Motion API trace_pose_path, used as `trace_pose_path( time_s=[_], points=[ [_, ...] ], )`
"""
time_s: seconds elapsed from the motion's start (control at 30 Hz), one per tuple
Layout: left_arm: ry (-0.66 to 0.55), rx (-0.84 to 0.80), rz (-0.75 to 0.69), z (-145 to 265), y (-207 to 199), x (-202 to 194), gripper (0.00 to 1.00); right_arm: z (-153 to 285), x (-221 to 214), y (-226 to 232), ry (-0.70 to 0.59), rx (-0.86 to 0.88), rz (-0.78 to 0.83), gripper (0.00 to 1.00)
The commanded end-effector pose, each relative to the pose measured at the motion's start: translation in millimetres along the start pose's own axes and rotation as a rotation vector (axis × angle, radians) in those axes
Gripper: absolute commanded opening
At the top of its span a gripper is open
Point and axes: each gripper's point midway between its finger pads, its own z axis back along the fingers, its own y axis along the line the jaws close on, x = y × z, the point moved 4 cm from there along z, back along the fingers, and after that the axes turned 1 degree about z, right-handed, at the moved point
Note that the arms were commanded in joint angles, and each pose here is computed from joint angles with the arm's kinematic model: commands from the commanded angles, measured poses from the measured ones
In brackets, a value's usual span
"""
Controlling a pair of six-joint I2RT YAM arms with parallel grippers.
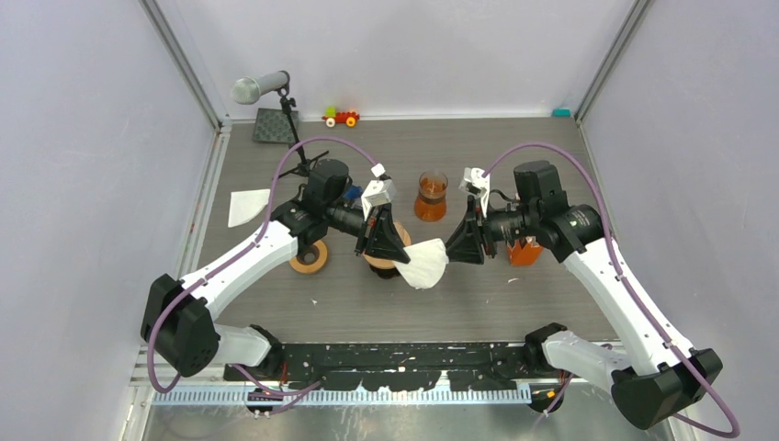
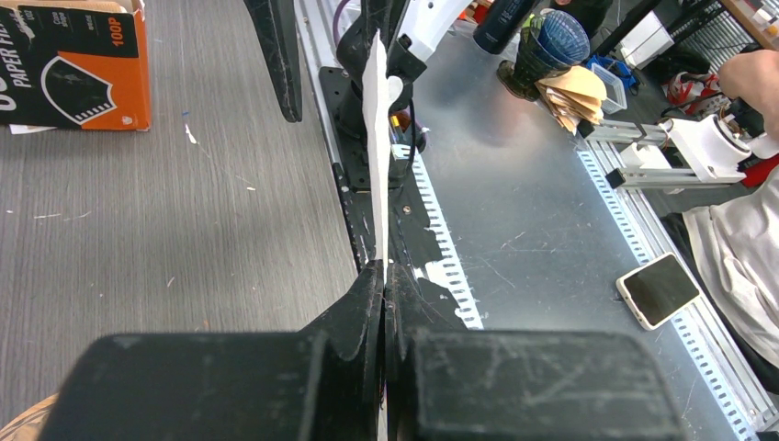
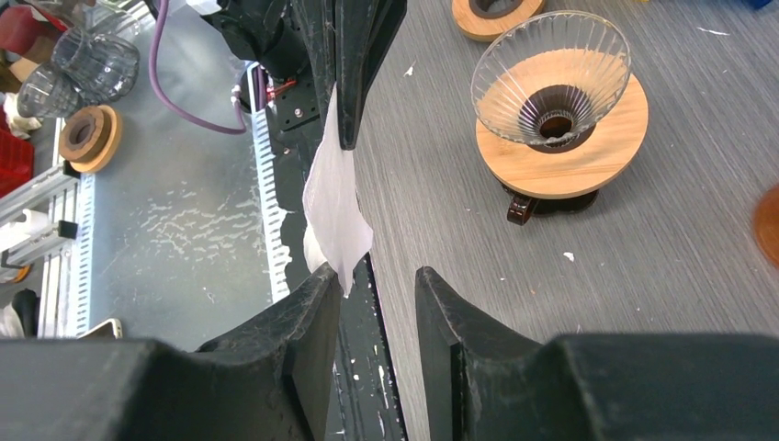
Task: Place the coffee filter in the dripper
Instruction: Place the coffee filter in the coffee dripper.
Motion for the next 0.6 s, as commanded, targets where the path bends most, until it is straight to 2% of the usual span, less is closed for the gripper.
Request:
trace_pose_path(
  time_s=[0.0, 0.23, 0.57],
  points=[
    [-0.020, -0.004, -0.067, 1.0, -0.8, 18.0, 0.00, -5.3, 5.8, -4.6, -0.025, -0.010, 0.014, 0.39],
    [-0.038, 0.003, -0.063, 0.2, 1.3, 22.9, 0.00, -10.7, 9.0, -10.7, -0.072, -0.036, 0.016, 0.29],
    [-0.075, 0.054, -0.041, -3.9, 19.5, 30.7, 0.00, -20.6, 18.0, -7.1, -0.089, 0.057, -0.009, 0.26]
  ],
)
